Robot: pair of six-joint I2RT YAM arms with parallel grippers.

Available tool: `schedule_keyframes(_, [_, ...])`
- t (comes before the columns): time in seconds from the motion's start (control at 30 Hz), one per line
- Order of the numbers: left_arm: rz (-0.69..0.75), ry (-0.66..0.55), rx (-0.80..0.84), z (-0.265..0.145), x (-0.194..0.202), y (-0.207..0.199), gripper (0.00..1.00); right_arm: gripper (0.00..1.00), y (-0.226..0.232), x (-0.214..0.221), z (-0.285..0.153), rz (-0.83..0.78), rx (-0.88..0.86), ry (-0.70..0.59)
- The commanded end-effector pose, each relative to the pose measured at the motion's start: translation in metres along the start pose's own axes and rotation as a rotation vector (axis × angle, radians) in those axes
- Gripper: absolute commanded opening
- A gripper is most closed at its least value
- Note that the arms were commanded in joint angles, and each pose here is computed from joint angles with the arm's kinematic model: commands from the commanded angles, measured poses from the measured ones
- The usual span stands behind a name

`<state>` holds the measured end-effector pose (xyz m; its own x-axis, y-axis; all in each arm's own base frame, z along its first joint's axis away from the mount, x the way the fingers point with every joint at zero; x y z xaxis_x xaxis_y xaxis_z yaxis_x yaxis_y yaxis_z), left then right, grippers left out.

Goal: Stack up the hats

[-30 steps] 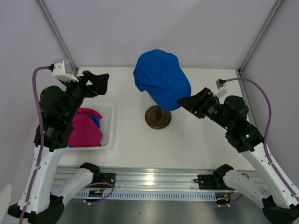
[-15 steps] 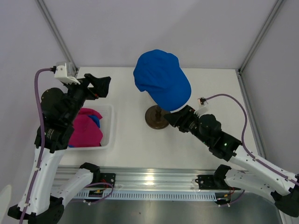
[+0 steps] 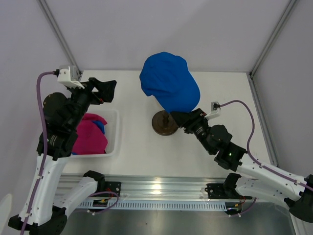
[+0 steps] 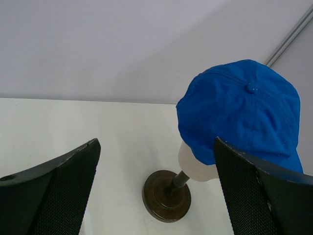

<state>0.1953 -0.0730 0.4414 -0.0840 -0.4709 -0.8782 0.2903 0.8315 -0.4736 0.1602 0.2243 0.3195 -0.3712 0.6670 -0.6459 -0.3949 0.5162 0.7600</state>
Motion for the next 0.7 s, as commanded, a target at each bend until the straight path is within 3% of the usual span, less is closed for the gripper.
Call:
schedule_keyframes(0.0, [0.02,-0.005,0.044,0.004,-0.001,-0.004,0.99,0.61,0.002,-0.013,0.002,0.005,0.01,-0.116])
schedule_keyframes(0.13, [0.029,-0.012,0.047,0.004,-0.005,-0.006,1.0,0.56,0.005,-0.016,0.005,0.015,0.01,-0.141])
schedule_keyframes(0.2, [0.035,-0.013,0.049,0.005,-0.006,-0.006,1.0,0.45,0.008,-0.018,0.005,0.014,-0.008,-0.148])
schedule_keyframes(0.37, [0.037,-0.005,0.052,0.009,-0.004,-0.006,1.0,0.31,0.016,-0.026,0.002,-0.011,-0.051,-0.17])
schedule_keyframes(0.53, [0.029,0.008,0.045,0.01,0.001,-0.004,0.99,0.01,0.019,-0.034,0.002,0.034,-0.042,-0.179])
schedule_keyframes(0.67, [0.026,0.01,0.046,0.01,0.002,-0.003,0.99,0.0,0.029,-0.051,0.001,0.081,-0.017,-0.171])
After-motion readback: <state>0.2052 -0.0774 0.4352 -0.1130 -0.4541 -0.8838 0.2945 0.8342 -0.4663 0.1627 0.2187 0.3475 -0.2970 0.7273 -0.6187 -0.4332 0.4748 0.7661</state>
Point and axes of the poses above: each gripper's point midway between its finger pads, its own z axis out along the fingers, its own y axis along the line the jaws close on, x = y × z, the point moved 8 cm from there along -z, back along the fingers, and after that the axes turned 9 degrees about -z, right-handed, at the moved point
